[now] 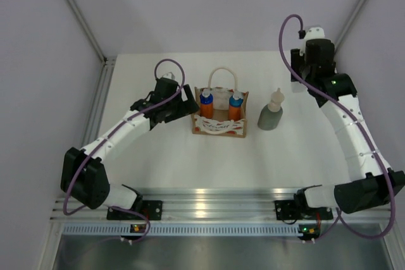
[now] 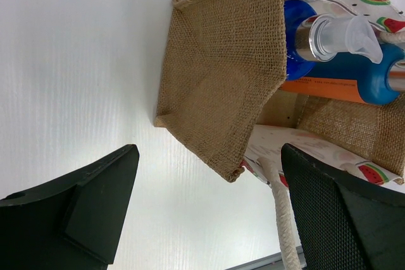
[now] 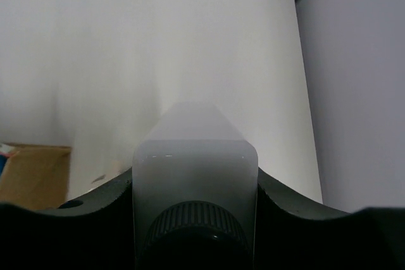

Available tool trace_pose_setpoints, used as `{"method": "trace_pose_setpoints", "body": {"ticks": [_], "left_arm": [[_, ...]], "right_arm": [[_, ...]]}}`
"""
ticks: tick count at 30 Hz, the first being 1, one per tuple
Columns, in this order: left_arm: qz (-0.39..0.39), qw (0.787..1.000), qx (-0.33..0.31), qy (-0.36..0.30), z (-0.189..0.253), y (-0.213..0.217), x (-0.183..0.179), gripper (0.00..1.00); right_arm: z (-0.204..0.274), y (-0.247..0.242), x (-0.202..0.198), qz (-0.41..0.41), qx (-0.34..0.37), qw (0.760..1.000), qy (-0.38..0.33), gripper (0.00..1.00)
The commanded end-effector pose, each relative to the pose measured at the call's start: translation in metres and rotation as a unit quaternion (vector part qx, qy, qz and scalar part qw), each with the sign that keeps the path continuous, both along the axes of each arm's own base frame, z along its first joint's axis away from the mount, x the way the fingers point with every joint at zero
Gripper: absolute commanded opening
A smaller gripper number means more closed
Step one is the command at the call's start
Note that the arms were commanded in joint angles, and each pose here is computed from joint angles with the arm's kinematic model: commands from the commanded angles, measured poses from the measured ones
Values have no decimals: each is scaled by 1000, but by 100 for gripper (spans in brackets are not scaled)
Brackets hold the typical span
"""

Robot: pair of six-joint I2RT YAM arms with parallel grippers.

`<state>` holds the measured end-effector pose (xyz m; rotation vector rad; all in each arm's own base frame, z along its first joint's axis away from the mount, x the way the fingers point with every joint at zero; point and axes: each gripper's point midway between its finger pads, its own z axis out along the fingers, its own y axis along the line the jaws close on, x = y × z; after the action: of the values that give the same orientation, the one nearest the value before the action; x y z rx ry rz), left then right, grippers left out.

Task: Take the personal care products out of the canvas bag

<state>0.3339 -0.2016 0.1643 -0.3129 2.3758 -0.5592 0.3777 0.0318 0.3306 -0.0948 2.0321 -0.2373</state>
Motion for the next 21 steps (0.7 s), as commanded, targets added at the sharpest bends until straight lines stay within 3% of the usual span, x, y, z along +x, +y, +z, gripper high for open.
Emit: {"method": "trace_pose_setpoints", "body": {"ticks": [1, 9, 16, 21], "left_arm": [[-3, 999, -17, -35, 21, -4, 4, 98], [-6, 999, -17, -34, 20, -5, 4, 98], [-10, 999, -17, -30, 18, -7, 5, 98], [-11, 999, -18, -31, 18, -7, 4, 98]], "right_arm": [[32, -41, 14, -71, 33, 994, -78, 0], [-41, -76, 24, -102, 111, 988, -35, 0], [-99, -90, 21, -132, 111, 985, 7, 0], [-139, -88, 19, -138, 118, 983, 34, 7]]}}
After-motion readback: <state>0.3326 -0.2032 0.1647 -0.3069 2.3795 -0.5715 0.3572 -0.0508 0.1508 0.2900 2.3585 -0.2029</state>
